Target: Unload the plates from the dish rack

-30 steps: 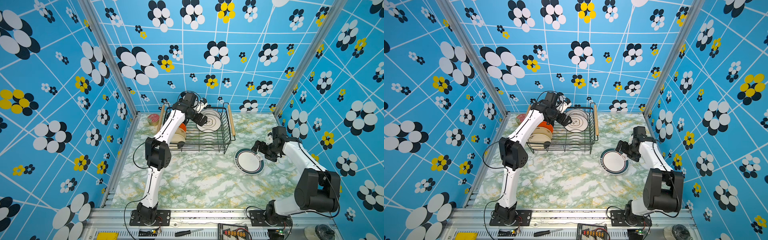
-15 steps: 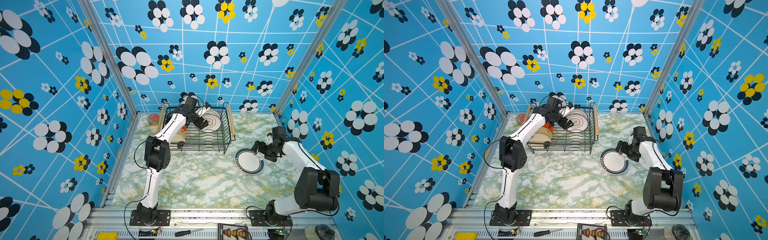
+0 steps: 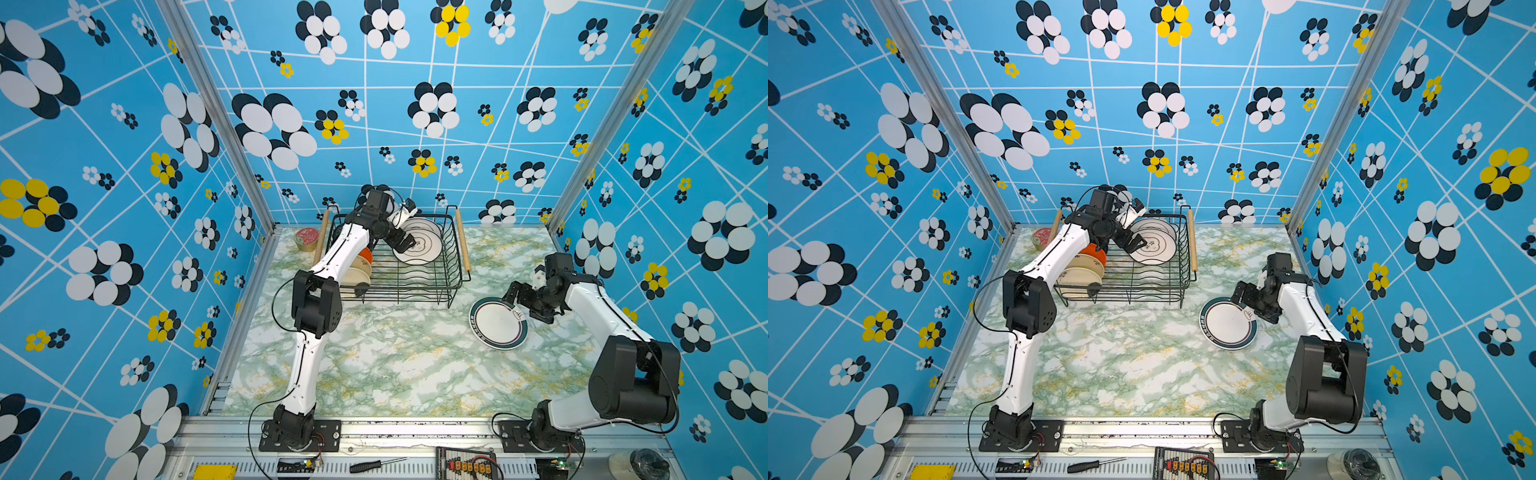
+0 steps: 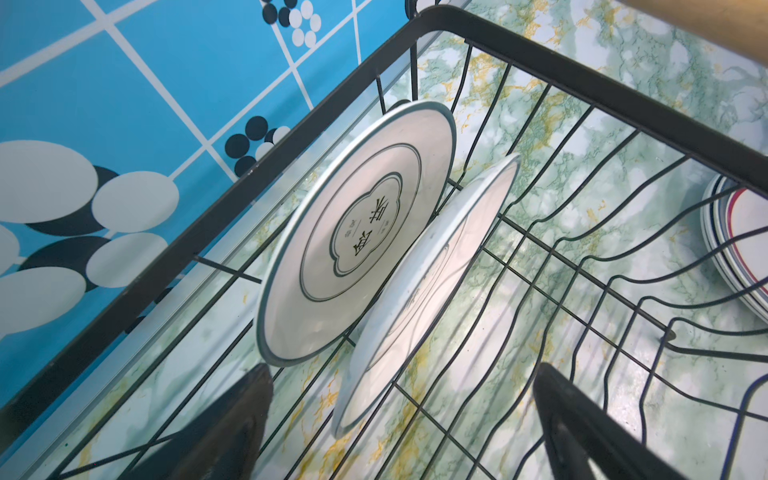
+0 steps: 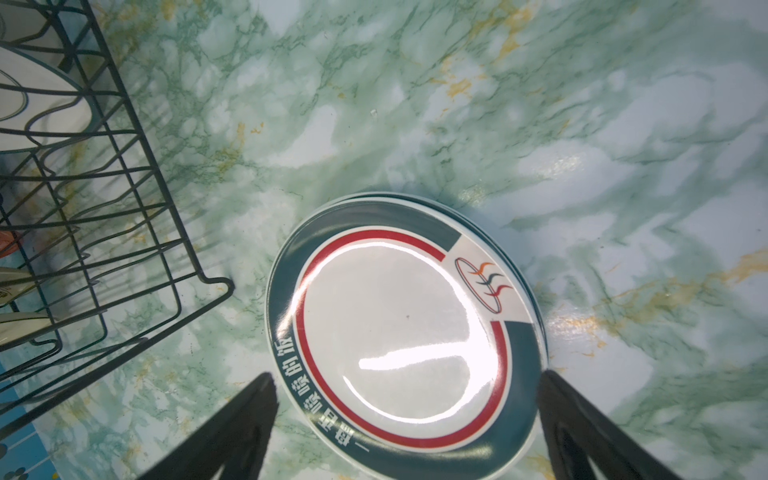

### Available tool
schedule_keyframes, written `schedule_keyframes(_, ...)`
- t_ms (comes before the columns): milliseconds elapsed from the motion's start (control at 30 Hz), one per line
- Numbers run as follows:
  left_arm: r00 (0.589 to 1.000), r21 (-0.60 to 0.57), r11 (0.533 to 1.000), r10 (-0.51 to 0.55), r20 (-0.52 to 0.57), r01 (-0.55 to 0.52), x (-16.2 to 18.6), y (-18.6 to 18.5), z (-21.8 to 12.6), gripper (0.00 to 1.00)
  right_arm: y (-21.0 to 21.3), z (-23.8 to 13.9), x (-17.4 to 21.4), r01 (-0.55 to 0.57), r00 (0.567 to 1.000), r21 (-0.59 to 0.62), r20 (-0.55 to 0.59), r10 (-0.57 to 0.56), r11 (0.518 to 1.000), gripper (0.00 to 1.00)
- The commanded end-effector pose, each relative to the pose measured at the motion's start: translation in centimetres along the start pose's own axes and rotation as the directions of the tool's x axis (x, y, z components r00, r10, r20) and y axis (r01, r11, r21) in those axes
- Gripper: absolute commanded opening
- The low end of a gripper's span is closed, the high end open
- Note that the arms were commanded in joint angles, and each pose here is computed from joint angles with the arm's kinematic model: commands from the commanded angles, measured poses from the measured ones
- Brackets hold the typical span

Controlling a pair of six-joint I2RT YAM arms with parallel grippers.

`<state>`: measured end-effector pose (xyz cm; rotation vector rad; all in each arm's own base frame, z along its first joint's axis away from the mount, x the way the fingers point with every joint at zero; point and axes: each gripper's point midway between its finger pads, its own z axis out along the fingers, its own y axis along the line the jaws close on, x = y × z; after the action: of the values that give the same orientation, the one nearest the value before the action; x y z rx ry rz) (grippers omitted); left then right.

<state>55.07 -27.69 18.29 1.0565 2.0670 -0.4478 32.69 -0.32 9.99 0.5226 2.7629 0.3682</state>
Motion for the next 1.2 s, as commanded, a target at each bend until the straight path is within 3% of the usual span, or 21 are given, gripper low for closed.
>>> schedule_keyframes(0, 1.0, 0.027, 0.999, 0.017, 0.014, -0.018, -0.2, 0.1, 0.4, 0.99, -0.6, -0.6, 0.1, -0.006, 1.0, 0.022, 0.012, 0.006, 1.0, 0.99)
schedule_keyframes(300, 1.0, 0.045, 0.999, 0.011, -0.002, -0.011, 0.9, 0.5, 2.5, 1.0, -1.0, -0.7, 0.0, -0.013, 1.0, 0.037, 0.016, 0.013, 0.999, 0.99)
schedule_keyframes(633, 0.999, 0.062, 0.998, 0.031, -0.008, -0.03, 1.5, 0.4, 3.5, 0.89, -1.1, -0.7, 0.0, -0.023, 1.0, 0.04, 0.015, 0.023, 0.999, 0.99)
schedule_keyframes(733, 0.999, 0.068, 0.997, 0.033, -0.015, -0.032, 1.9, 0.4, 3.9, 0.83, -1.2, -0.8, -0.1, -0.025, 1.0, 0.043, 0.017, 0.024, 0.999, 0.99)
schedule_keyframes(967, 0.999, 0.067, 0.997, 0.04, -0.026, -0.038, 2.2, 0.5, 4.2, 0.59, -1.2, -0.7, -0.2, -0.034, 0.999, 0.042, 0.017, 0.033, 0.999, 0.99)
schedule_keyframes(1167, 0.998, 0.06, 0.997, 0.054, -0.031, -0.052, 2.4, 0.7, 4.2, 0.47, -1.2, -0.7, -0.4, -0.038, 0.999, 0.041, 0.018, 0.038, 0.998, 0.99)
